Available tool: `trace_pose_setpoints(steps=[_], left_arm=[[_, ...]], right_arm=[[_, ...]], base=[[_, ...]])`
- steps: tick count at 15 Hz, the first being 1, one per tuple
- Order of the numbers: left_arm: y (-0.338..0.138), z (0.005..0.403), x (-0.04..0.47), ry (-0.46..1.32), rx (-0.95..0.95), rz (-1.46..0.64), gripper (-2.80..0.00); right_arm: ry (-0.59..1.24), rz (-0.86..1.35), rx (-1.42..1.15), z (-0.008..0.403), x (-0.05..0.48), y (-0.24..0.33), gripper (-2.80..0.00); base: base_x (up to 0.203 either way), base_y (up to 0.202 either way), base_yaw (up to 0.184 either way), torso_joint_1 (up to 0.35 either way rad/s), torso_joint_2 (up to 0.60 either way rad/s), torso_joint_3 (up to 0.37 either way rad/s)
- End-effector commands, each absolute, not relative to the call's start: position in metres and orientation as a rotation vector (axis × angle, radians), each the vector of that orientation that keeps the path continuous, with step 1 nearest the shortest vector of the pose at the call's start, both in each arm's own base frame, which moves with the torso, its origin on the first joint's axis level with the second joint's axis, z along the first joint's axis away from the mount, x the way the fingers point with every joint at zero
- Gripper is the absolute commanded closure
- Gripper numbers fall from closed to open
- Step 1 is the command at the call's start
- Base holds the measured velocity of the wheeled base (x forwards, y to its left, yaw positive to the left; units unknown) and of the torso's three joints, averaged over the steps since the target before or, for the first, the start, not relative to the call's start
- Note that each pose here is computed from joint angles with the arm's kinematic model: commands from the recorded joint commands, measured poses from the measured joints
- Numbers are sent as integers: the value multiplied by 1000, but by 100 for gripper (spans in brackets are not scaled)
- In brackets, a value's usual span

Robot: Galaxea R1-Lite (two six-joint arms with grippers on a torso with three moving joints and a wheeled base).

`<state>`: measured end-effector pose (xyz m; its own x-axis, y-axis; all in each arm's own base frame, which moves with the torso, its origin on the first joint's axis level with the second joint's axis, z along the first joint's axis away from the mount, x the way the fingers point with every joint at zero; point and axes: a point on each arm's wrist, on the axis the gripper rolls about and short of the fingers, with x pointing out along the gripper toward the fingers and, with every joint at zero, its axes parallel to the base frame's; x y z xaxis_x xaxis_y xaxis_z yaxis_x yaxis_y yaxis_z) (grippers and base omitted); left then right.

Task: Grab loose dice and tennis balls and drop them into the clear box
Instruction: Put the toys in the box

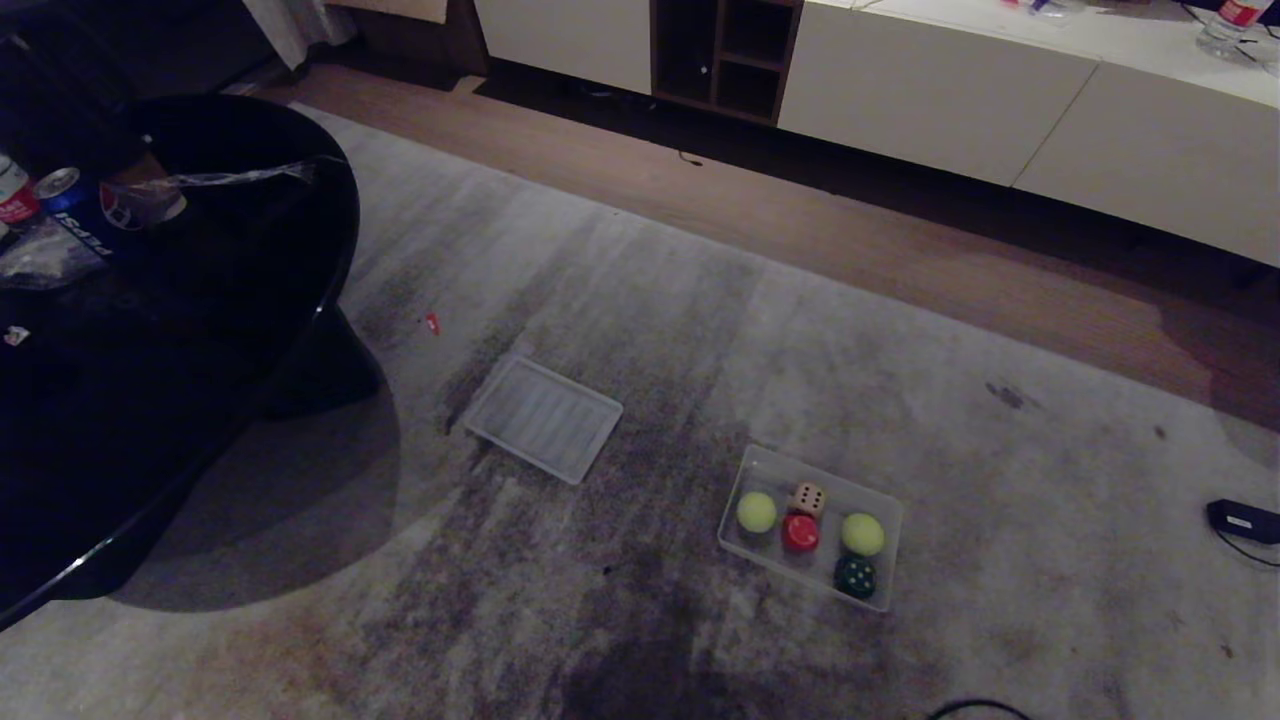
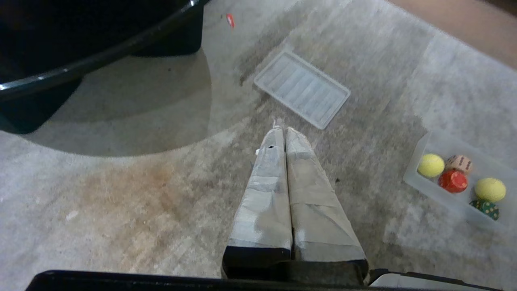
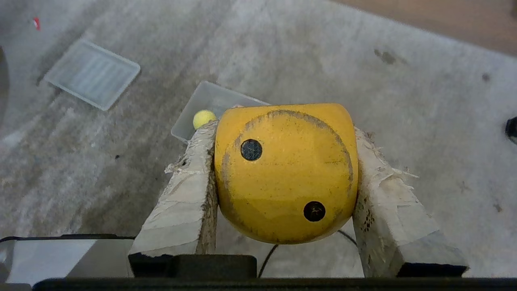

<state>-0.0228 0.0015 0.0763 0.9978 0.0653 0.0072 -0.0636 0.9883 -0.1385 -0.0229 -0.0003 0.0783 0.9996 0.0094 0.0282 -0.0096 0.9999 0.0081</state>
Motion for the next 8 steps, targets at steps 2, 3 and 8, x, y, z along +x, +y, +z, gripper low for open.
trace_pose_setpoints(steps=[2,3,8], left_arm=[[1,76,-23,-9,-140,66,0],[1,76,-23,-9,-140,66,0],[1,76,-23,-9,-140,66,0]], right_arm=[[-16,11,8,75,-22,0,0],[-15,9,8,75,-22,0,0],[-16,11,7,75,-22,0,0]], base=[[0,0,0,3,3,-202],[0,0,0,2,2,-204],[0,0,0,2,5,-200]])
